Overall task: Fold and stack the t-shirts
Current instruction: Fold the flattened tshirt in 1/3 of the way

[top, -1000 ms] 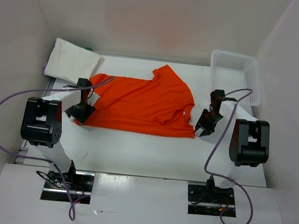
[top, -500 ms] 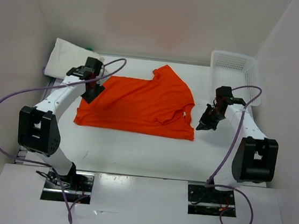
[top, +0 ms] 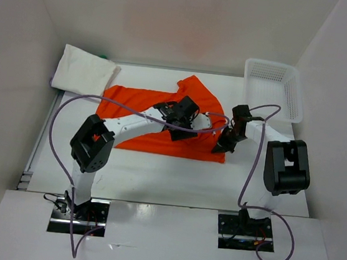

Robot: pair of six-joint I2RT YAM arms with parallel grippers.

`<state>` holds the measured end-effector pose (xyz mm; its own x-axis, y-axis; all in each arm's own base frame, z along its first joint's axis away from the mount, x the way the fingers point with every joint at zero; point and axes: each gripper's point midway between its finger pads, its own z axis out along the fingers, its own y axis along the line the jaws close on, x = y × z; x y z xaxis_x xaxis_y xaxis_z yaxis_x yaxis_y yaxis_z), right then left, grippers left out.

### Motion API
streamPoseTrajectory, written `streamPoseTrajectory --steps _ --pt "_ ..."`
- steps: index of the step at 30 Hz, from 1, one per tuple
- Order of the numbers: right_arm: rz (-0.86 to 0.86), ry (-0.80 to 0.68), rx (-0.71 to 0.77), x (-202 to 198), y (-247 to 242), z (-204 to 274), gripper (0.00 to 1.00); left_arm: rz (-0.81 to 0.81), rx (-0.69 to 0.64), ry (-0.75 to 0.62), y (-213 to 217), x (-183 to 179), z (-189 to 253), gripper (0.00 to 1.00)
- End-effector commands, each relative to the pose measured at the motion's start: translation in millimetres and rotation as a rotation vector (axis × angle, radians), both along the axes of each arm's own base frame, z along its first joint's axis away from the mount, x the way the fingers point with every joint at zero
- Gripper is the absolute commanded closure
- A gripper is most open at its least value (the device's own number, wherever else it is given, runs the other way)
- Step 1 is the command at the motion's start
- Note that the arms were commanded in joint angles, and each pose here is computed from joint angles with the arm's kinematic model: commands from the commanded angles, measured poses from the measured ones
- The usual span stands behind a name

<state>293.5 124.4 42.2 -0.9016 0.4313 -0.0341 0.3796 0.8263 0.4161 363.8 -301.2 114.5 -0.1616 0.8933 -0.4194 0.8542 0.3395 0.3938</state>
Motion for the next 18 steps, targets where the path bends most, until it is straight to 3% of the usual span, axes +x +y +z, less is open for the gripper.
streamPoseTrajectory --steps 1,18 --pt "-0.03 -0.023 0.008 10 3 -10 1.0 -0.075 -0.153 -0.006 -42 10 11 0.28" --pt "-0.016 0.047 -0.017 4 0 -46 1.0 -0.202 -0.191 0.168 -74 -17 -46 0.28"
